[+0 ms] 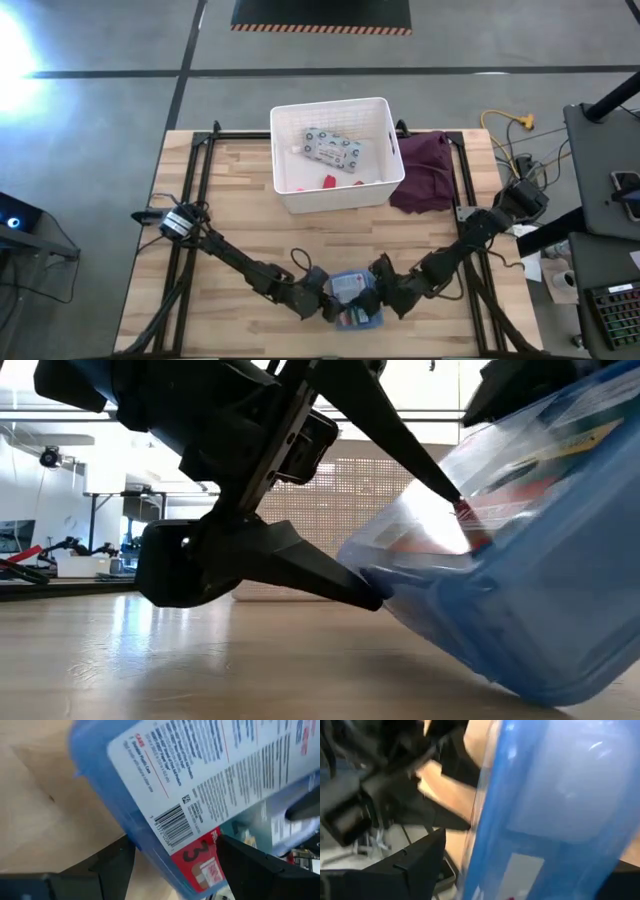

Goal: Pick & place medical supplies in basket/bin
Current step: Put the first aid kit into the white bin

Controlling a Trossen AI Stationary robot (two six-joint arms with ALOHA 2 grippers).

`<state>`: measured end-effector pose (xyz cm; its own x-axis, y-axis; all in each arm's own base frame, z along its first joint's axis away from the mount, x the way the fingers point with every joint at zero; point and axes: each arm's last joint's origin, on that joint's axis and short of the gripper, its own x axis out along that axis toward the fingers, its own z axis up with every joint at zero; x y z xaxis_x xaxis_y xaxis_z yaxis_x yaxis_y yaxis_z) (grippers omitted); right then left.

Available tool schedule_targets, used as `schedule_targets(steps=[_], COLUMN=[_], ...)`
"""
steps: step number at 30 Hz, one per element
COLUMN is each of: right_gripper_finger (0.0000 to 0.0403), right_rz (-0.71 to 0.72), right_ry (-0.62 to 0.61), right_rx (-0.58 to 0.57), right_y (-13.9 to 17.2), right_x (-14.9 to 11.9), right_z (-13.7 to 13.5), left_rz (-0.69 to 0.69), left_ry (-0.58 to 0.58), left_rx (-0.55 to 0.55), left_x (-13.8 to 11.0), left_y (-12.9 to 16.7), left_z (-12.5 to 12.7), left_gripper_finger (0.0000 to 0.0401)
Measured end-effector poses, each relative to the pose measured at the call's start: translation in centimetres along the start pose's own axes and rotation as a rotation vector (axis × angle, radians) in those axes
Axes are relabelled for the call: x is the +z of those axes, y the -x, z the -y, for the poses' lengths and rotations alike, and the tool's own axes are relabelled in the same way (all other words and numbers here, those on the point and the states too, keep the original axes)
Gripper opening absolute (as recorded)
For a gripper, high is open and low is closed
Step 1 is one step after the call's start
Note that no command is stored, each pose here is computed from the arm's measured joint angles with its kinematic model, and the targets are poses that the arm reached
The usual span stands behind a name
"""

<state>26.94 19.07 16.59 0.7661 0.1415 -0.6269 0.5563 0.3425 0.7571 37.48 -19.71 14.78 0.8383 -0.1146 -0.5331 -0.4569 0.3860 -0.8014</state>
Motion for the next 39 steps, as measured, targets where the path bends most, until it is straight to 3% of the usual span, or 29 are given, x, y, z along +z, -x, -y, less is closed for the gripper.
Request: schedule_targets(steps=[13,20,25,32,35,39], right_gripper_finger=[0.0185,0.0166,0.0166,0.0164,0.0164,0.0165], right_rz=[-0.05,0.001,0.105,0.299,0.379,0.399], right_ry=[0.067,0.103,0.115,0.278,0.328,0.349], right_rx=[-0.043,-0.006,0.077,0.214,0.143,0.005], right_y=[0.4,2.4,4.6,8.1,10.1,12.0], right_x=[0.1,1.0,2.8,8.8,13.2,20.2], right_z=[0.2,-0.9,-2.6,-9.3,-11.3,-11.9], left_rz=[0.082,0.264,0.437,0.573,0.6,0.617], left_ry=[-0.07,-0.056,-0.013,-0.012,-0.034,-0.1], left_rx=[0.006,0.071,0.036,-0.075,-0.096,-0.084], left_x=[0.1,-2.5,-4.5,-5.3,-4.4,-2.4], left_y=[1.8,6.7,11.9,18.2,20.3,22.0], left_z=[1.3,2.5,3.5,5.1,5.7,6.1], left_gripper_finger=[0.0255,0.0255,0.0255,0.0255,0.0255,0.0255])
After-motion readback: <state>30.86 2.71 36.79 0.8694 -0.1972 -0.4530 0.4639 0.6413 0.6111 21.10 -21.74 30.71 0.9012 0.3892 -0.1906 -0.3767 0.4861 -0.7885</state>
